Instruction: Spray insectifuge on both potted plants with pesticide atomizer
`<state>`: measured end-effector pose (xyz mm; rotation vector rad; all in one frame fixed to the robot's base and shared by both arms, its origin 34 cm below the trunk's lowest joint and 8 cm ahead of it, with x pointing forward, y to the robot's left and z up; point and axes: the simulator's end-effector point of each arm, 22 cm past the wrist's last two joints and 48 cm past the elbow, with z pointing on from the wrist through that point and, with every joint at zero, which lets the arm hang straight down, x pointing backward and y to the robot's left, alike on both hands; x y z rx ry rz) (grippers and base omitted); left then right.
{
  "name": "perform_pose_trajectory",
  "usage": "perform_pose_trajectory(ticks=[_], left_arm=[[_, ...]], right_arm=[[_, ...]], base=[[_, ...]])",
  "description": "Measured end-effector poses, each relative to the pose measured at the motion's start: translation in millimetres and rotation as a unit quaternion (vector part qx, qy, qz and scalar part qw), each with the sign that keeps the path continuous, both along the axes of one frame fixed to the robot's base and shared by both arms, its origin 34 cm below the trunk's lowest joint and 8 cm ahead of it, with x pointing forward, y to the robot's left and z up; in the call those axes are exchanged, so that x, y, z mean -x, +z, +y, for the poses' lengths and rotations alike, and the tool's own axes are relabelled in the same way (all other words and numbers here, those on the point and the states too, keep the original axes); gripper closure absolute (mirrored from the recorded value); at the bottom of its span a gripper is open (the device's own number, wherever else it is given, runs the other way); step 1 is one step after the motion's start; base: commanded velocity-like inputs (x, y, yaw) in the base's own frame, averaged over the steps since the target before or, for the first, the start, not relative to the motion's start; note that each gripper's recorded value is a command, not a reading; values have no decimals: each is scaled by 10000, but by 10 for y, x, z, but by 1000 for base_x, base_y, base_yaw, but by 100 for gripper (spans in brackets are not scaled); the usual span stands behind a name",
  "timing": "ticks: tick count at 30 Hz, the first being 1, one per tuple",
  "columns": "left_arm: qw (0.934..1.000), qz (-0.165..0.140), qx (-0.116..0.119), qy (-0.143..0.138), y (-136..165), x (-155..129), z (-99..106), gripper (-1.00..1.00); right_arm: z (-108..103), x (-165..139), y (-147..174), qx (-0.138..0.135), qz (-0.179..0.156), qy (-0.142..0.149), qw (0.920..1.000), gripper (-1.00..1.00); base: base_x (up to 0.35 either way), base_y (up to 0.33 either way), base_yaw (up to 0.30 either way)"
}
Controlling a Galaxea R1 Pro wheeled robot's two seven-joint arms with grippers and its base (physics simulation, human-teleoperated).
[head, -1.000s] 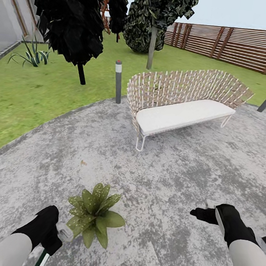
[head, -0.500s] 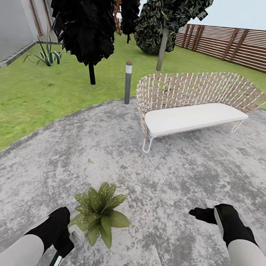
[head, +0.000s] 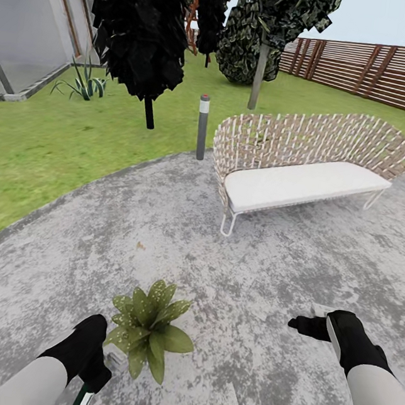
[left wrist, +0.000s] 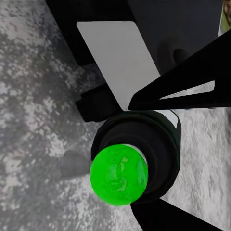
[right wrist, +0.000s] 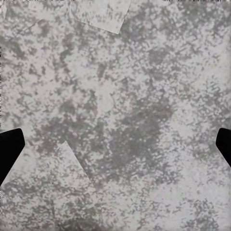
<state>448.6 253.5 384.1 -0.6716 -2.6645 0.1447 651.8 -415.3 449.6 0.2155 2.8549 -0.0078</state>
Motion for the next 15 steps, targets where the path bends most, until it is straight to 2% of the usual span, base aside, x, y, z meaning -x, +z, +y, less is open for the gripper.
perform_pose_trajectory(ticks=[7, 10, 15], left_arm=[[10000, 16, -8, 0, -11, 9, 3, 100], [10000, 16, -10, -2, -13, 7, 3, 100], [10000, 21, -25, -11, -16, 11, 15, 100]], right_arm=[[9, 11, -23, -6, 22, 1, 10000, -100], [1, 14, -26, 0, 26, 1, 10000, -100], [-1, 14, -29, 2, 28, 2, 10000, -100]], base=[[189, -233, 191], [164, -188, 36], [23, -25, 3]])
